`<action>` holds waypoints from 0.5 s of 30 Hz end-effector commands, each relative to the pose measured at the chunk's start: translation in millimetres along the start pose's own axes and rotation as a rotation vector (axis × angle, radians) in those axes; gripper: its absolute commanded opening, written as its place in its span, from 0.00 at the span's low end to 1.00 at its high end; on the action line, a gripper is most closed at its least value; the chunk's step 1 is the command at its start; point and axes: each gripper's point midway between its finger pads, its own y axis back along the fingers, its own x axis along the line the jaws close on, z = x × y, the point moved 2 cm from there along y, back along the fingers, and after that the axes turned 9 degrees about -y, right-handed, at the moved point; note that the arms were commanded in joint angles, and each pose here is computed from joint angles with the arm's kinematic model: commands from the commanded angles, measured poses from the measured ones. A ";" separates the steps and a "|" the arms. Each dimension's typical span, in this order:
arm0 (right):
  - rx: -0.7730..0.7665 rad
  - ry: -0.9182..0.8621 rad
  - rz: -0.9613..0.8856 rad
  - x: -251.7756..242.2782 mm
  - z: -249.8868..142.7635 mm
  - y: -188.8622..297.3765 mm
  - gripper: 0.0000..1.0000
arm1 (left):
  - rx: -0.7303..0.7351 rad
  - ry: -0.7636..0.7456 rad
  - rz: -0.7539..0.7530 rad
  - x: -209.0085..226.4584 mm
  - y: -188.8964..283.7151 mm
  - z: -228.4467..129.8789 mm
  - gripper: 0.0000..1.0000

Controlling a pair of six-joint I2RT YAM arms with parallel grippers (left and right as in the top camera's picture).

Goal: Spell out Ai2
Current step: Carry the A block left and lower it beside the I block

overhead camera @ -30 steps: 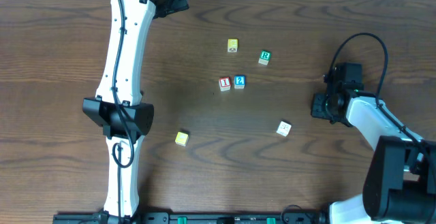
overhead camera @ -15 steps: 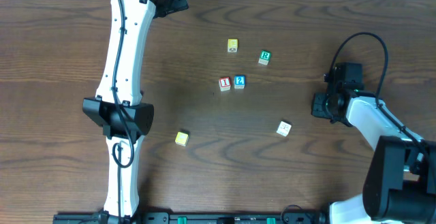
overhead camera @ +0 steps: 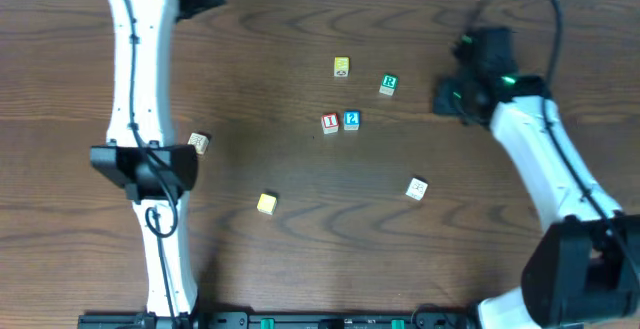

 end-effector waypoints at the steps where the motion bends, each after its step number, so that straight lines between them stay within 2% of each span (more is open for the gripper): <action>1: -0.026 -0.005 0.132 77.1 -1.7 19.2 0.01 | -0.037 0.015 0.057 34.6 7.9 12.1 0.61; 7: 0.070 0.138 0.209 188.7 -40.0 4.5 0.01 | -0.041 0.077 0.078 76.0 9.6 18.7 0.65; 10: 0.143 0.166 0.152 212.6 -59.1 -16.2 0.01 | -0.042 0.088 0.083 82.2 10.0 19.4 0.66; 15: 0.254 0.170 0.072 218.2 -89.1 -51.0 0.01 | -0.042 0.088 0.084 82.3 9.6 19.6 0.66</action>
